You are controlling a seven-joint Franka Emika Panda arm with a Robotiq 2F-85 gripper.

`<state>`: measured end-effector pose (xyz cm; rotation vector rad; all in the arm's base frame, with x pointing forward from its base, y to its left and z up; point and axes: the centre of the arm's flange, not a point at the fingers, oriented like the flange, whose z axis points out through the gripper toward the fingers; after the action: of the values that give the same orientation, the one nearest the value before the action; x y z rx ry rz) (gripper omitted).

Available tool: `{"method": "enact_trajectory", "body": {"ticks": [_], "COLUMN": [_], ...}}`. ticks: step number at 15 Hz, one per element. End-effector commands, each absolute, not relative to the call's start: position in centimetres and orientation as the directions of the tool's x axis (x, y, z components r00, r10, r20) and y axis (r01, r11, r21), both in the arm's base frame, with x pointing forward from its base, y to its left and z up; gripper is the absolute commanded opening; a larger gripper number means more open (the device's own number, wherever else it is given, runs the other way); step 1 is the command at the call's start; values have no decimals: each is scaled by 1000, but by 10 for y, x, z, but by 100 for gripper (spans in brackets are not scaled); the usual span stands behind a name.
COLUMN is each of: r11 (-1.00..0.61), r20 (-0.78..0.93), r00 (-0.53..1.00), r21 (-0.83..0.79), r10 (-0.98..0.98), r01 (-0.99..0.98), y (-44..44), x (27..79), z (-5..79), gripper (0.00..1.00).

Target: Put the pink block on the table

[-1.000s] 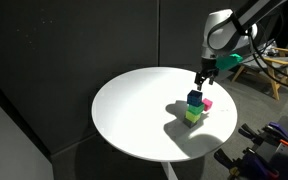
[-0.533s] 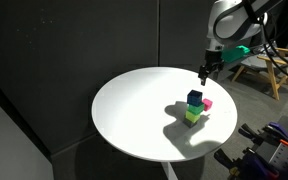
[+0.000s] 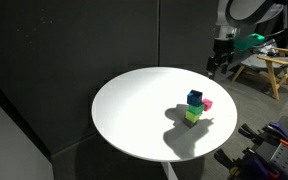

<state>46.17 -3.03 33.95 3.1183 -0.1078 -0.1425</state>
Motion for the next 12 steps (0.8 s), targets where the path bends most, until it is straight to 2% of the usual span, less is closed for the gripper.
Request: {"method": "enact_trajectory", "body": {"ticks": [1, 12], "r11": [-1000, -996], "r20": [-84, -39], "r00": [996, 995], "r21": [10, -5], "r10": [-17, 91], "r01": [-16, 91], "y": [-27, -17], "x": [438, 415], "z": [363, 397], "gripper": [100, 100]}}
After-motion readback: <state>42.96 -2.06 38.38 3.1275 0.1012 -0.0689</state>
